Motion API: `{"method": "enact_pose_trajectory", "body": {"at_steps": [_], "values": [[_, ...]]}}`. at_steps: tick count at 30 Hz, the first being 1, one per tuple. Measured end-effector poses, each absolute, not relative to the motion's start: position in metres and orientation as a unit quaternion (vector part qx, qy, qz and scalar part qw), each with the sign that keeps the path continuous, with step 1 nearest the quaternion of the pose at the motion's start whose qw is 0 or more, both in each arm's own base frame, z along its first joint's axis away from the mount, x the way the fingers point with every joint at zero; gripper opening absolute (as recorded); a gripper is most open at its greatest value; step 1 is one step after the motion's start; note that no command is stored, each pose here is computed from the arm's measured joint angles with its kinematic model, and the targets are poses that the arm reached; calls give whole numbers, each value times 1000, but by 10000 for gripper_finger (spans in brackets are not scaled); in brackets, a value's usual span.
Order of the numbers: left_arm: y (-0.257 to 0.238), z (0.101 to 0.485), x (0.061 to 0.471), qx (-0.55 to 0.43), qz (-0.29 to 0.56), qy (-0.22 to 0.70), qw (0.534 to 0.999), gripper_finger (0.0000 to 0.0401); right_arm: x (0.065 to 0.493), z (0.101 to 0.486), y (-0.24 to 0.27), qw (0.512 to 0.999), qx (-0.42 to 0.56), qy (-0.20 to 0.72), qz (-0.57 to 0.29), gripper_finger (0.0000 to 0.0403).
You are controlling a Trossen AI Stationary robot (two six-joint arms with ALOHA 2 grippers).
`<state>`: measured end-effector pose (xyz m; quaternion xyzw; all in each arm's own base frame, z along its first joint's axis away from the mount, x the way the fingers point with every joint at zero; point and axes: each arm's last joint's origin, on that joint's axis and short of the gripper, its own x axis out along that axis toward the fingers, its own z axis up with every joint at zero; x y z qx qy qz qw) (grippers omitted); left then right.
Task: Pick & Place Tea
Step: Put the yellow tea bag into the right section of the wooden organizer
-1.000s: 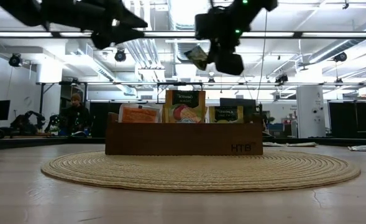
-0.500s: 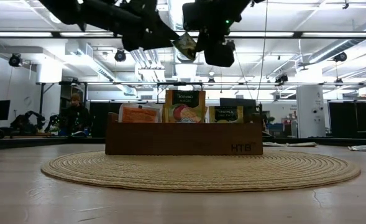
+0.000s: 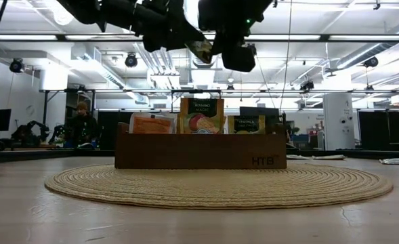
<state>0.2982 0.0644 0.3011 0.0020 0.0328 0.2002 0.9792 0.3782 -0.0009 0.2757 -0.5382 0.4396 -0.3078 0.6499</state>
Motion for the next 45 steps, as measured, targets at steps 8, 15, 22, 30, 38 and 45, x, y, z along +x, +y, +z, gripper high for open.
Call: {"method": "enact_pose_trajectory", "body": {"at_steps": [8, 15, 22, 30, 38, 45], "values": [[65, 300, 298, 20, 202, 44, 978, 12, 378, 276, 0, 668, -517, 429, -320, 8], [64, 304, 291, 42, 227, 61, 971, 12, 366, 295, 1, 758, -441, 375, -302, 11], [64, 309, 270, 57, 281, 61, 956, 11, 328, 332, -7, 871, -277, 316, -253, 77], [53, 311, 239, 40, 207, -69, 975, 11, 305, 328, -36, 970, -73, 222, -64, 179], [43, 275, 210, 15, 154, -300, 941, 11, 305, 297, -64, 999, 3, -13, -45, 246], [45, 269, 221, 7, 150, -333, 931, 11, 317, 275, -80, 976, 74, -201, -40, 256]]}}
